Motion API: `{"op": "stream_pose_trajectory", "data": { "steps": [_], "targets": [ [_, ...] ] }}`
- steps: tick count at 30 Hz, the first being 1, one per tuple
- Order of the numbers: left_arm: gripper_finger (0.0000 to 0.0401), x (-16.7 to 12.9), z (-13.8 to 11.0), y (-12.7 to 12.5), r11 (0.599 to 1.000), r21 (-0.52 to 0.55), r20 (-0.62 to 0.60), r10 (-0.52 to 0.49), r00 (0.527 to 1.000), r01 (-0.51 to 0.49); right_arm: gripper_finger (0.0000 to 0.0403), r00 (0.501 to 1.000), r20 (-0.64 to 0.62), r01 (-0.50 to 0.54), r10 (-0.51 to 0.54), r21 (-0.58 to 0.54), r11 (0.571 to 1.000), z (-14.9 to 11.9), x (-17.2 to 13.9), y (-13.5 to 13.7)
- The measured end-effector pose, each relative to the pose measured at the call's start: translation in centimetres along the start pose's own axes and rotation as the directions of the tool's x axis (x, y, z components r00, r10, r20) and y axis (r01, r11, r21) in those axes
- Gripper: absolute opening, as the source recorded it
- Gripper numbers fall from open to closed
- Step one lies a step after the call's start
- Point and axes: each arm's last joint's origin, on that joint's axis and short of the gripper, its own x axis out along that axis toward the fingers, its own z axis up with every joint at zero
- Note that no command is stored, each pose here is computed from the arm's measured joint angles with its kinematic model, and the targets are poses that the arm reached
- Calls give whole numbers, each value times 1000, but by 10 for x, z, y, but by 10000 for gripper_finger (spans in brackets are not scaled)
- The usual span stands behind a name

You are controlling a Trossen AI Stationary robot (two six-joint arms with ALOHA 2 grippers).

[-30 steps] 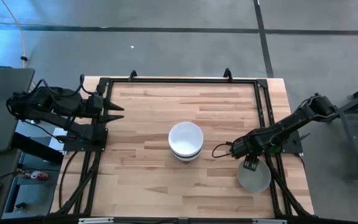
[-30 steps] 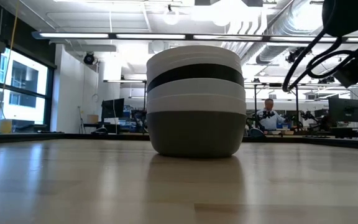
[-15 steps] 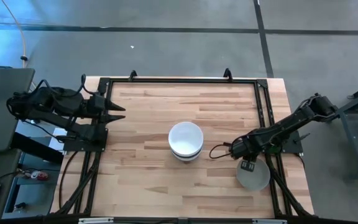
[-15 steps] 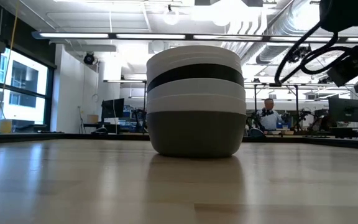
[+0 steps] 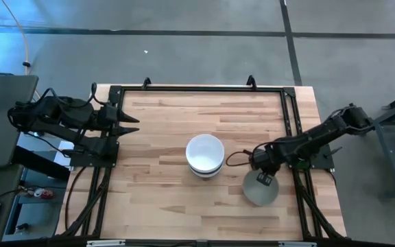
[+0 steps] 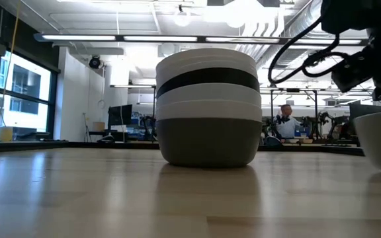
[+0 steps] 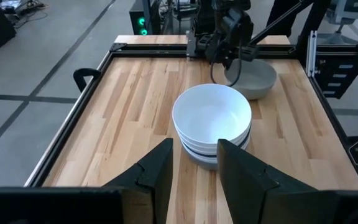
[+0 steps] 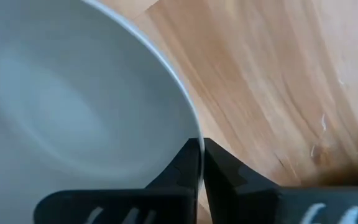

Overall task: Nest bowls inside each other
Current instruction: Stack the light gray bowl on top of the white bowl

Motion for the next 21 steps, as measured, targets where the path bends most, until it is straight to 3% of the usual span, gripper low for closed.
{"op": "stream_pose_trajectory", "data": {
  "steps": [9, 21],
  "targets": [
    [114, 0, 0, -1, 999, 26, -4, -23, 1000, 23, 1, 1000, 9, -4, 3, 144, 990, 11, -3, -10],
    [114, 0, 0, -1, 999, 46, -5, -26, 1000, 27, 0, 993, 105, 37, -51, 132, 991, 23, -58, 0]
  ]
}}
